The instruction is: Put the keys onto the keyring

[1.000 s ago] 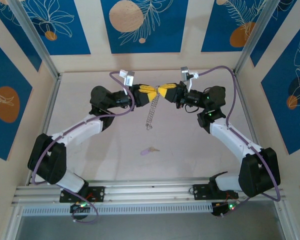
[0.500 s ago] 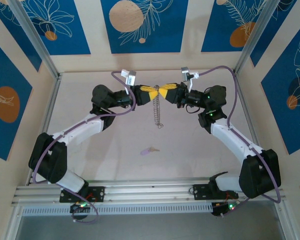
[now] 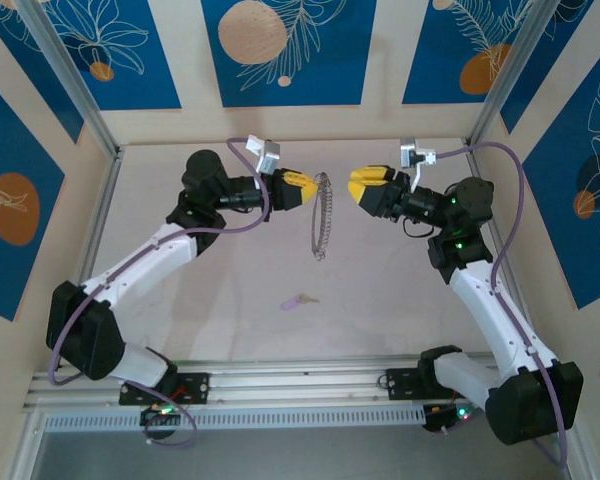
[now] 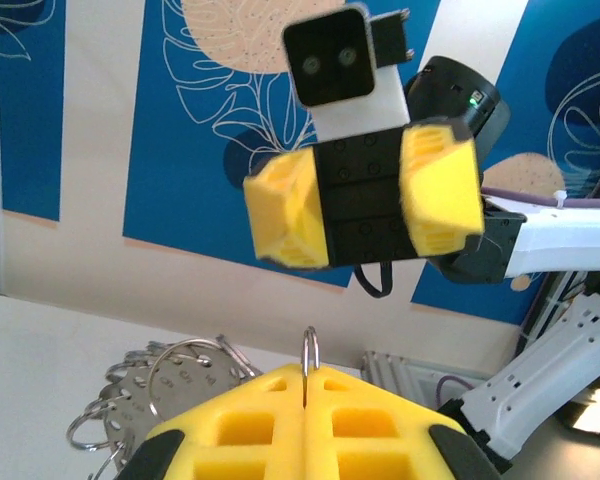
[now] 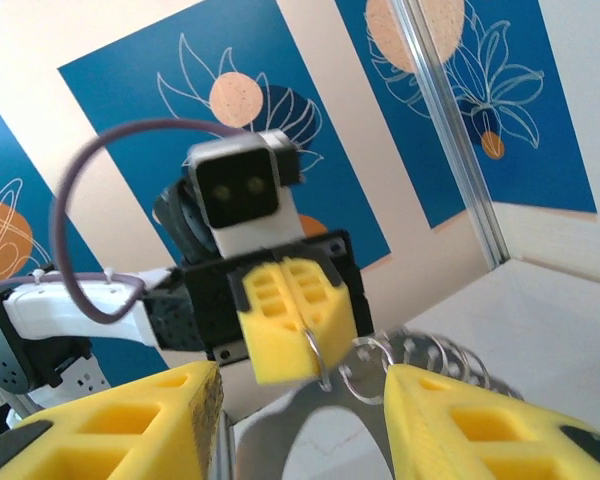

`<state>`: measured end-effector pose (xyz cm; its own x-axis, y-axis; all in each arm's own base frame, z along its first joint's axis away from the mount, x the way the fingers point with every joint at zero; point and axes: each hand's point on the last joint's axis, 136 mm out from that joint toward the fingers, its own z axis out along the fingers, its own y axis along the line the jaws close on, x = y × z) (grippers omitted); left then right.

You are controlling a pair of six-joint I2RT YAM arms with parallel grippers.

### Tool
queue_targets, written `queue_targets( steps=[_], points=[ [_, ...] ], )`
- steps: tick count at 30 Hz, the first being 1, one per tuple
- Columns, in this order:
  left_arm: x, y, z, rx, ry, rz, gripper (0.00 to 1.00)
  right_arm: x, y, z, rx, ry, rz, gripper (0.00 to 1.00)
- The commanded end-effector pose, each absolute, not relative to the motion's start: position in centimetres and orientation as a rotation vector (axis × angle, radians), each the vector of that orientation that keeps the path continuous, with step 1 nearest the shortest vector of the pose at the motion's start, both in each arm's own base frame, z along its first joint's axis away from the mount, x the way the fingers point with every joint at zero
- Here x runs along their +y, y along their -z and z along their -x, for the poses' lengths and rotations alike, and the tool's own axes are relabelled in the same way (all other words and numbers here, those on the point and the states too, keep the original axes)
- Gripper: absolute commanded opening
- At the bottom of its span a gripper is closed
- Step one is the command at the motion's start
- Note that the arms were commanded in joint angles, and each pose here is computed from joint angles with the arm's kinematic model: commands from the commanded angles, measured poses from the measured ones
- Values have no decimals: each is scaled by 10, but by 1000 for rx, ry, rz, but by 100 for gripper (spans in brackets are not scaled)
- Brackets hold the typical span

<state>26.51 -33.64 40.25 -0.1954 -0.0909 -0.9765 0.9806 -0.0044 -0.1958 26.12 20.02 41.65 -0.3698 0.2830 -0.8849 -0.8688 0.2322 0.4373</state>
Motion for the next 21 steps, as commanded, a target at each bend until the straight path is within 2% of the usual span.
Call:
queue_targets(
  steps=[1,13,21],
  points=[
    [-332,-418,-251,1209,1279,-1134,0,197,-395,-264,1518,-1368,549,47],
    [-331,-424,-249,1174,1219,-1168,0,210,-382,-256,1524,-1414,597,45],
    [-333,-442,-252,1182,1316,-1038,0,219,-385,-253,1499,-1413,617,42]
  ],
)
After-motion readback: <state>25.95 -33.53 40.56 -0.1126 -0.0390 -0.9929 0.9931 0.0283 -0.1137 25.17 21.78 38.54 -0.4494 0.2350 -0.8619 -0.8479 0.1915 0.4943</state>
